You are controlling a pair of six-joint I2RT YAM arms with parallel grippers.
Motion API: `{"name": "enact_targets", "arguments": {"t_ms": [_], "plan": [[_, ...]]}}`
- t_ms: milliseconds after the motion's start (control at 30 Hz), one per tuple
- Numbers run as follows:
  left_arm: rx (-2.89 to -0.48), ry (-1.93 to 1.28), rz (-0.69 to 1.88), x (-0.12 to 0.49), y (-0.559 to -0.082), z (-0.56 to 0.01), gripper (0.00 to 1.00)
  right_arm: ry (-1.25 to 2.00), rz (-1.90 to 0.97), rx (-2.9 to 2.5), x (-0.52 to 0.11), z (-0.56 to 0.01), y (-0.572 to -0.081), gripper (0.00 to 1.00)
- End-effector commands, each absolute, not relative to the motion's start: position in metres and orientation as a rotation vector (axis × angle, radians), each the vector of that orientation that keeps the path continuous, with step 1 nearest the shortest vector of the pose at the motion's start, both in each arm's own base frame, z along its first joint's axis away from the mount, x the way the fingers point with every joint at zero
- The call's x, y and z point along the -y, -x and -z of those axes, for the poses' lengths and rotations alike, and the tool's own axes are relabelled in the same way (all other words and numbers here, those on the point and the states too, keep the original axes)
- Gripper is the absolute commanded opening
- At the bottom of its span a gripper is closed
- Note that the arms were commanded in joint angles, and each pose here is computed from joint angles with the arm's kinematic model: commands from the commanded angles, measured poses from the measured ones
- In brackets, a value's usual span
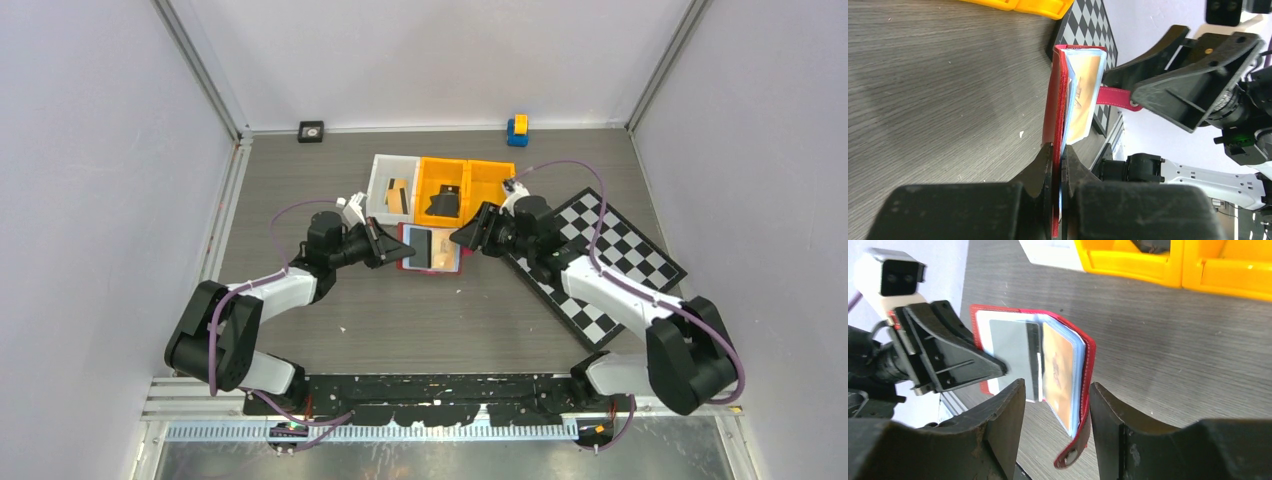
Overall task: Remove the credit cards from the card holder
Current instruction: Remove the credit card from the card holder.
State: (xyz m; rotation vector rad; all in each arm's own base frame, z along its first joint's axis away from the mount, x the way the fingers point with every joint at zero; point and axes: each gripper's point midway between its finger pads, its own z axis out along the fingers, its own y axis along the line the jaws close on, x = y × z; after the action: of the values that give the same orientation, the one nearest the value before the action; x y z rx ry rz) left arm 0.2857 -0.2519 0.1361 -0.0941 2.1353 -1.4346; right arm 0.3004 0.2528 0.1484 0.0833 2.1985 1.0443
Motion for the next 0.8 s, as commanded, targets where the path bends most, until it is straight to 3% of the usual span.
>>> {"name": "enact_targets", "arguments": {"t_ms": [0,233,467,767], "plan": [[-2.047,0.061,1.467,0.255,-0.290,-0.156,0.00,-0.051,-1.013,-2.042,-0.243,-0.189,-0.306,0.55],[-2.002,0.057,1.498,0.255,-0.287,-0.168,0.00,0.038,-1.189,-2.030,-0.268,-0.197,-0.296,0.51],[-1.933,0.038,1.611,0.261,-0.281,-0.186,0.00,0.052,-1.380,-2.059,-0.293,-0.185,-0.296,0.41],[-1.880,0.010,1.708,0.265,-0.273,-0.207,0.00,0.100,-1.542,-1.975,-0.306,-0.199,-0.289,0.41]]}}
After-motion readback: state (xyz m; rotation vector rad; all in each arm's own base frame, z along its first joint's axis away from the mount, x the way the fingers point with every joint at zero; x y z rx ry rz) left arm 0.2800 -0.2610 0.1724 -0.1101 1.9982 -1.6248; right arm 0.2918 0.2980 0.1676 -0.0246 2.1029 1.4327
